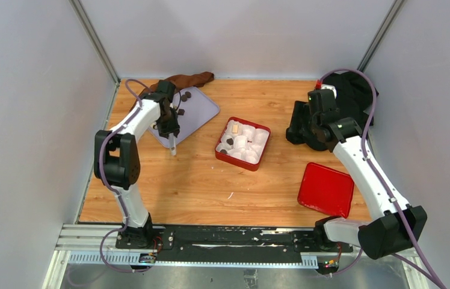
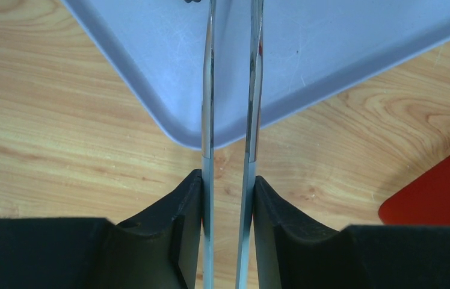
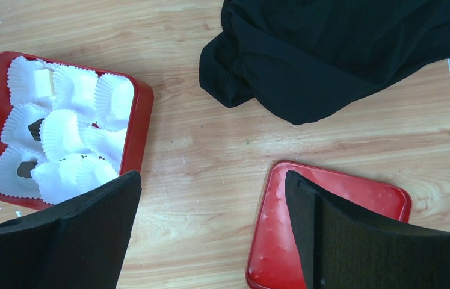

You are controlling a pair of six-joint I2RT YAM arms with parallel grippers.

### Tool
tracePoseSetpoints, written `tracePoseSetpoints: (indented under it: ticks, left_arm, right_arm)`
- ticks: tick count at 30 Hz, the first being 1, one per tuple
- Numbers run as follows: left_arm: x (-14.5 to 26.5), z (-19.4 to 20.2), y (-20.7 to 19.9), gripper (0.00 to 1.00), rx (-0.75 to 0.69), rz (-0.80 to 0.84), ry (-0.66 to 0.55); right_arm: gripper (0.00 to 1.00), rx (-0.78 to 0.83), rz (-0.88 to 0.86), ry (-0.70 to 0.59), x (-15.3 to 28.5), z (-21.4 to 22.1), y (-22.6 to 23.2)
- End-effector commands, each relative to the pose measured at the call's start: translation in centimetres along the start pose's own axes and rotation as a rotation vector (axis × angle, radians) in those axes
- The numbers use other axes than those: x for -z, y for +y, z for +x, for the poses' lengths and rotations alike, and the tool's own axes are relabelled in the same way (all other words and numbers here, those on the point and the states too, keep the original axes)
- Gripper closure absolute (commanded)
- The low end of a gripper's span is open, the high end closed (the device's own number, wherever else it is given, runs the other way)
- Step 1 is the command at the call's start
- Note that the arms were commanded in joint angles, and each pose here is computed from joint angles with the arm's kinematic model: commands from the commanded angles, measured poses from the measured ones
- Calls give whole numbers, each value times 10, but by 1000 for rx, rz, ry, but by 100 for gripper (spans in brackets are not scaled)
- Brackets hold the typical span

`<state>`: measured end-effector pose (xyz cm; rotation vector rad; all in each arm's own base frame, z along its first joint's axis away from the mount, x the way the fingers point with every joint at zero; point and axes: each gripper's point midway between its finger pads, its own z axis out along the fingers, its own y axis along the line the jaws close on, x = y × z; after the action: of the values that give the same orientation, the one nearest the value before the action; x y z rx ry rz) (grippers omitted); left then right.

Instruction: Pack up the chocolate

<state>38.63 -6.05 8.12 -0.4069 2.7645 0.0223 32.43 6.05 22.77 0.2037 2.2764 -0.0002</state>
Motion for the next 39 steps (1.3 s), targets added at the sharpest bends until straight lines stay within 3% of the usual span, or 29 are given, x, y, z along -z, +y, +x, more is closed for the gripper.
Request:
tracePoseSetpoints:
  ticks: [1, 9, 15, 20, 24, 28, 39]
  left_arm:
    - [27, -5, 8, 100, 1, 14, -61]
    - [70, -1, -15, 100, -144, 117, -142]
    - [119, 12, -93, 100, -469, 247, -221]
    - [124, 50, -147, 100, -653, 351, -154]
    - [119, 77, -181, 100, -700, 463, -62]
    - [117, 88, -208, 100, -743, 496, -46]
    - [89, 92, -232, 100, -708, 461, 4]
  right_arm:
    - [7, -10, 19, 6, 4, 5, -7]
    - [7, -26, 8, 16, 4, 10, -6]
    - [7, -34, 2, 21, 4, 10, -4]
    - [7, -41, 7, 8, 7, 8, -6]
    - [7, -38, 17, 5, 9, 9, -9]
    - [7, -40, 21, 4, 10, 9, -10]
    - [7, -37, 22, 1, 12, 8, -11]
